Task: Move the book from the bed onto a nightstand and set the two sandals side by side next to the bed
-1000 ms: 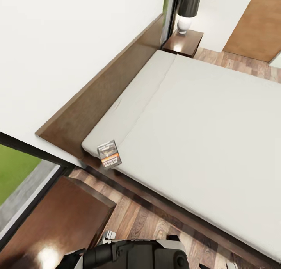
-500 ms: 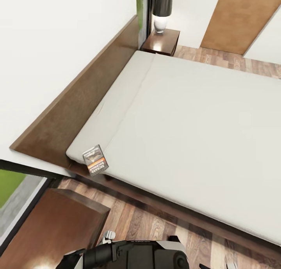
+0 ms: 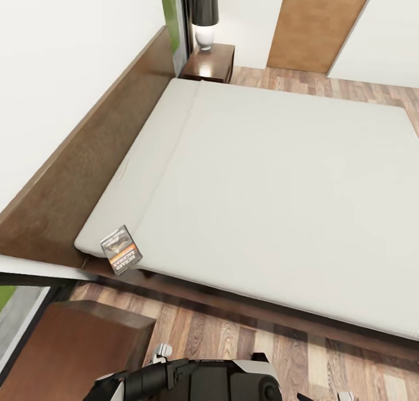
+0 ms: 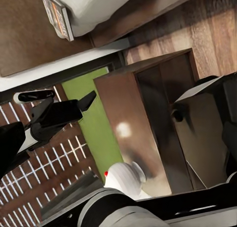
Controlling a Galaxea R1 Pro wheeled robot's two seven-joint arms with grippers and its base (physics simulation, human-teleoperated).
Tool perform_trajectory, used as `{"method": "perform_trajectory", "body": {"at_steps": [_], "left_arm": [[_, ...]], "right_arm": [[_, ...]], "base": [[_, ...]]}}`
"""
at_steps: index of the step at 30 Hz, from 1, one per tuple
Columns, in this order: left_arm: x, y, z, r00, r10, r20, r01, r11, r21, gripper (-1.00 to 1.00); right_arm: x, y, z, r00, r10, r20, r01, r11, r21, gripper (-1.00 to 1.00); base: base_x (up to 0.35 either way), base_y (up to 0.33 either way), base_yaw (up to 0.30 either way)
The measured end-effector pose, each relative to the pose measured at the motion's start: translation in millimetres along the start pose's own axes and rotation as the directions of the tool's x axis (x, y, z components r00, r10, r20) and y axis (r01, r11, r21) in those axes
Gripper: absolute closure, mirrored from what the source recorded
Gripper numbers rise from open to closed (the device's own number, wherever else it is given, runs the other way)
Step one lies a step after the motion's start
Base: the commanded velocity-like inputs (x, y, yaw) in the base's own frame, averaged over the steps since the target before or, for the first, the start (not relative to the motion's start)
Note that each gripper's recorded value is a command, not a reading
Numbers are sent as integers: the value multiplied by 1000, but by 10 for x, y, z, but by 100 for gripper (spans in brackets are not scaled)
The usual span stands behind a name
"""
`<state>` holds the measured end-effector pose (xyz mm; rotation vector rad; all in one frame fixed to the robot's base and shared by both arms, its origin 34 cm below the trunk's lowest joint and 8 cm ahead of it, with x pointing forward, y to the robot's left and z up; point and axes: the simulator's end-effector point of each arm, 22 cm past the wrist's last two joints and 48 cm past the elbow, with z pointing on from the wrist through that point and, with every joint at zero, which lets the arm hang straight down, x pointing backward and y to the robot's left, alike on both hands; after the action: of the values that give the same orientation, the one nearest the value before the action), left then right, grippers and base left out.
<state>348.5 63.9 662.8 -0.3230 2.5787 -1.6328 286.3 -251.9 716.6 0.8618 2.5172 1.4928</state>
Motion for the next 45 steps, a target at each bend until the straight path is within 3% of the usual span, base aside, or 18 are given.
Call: {"method": "perform_trajectory", "body": {"at_steps": [23,38,45], "left_arm": [[-26,-20,-4,1000,7,4,-7,1000,2,-100],[-41,-5,-24,1000,6,8,-6,1000,-2,-100],[-137,125,-192,999,0,36,1,1000,-29,-100]], "right_arm": [[-6,23,8,1000,-6,2,6,1000,-5,-100],[-2,10,19,1000,-8,3,8,1000,1,-100],[1,2,19,1000,-8,3,8,1000,5,-100]], "base": [[0,0,-269],[0,0,-36],[0,0,0]]}}
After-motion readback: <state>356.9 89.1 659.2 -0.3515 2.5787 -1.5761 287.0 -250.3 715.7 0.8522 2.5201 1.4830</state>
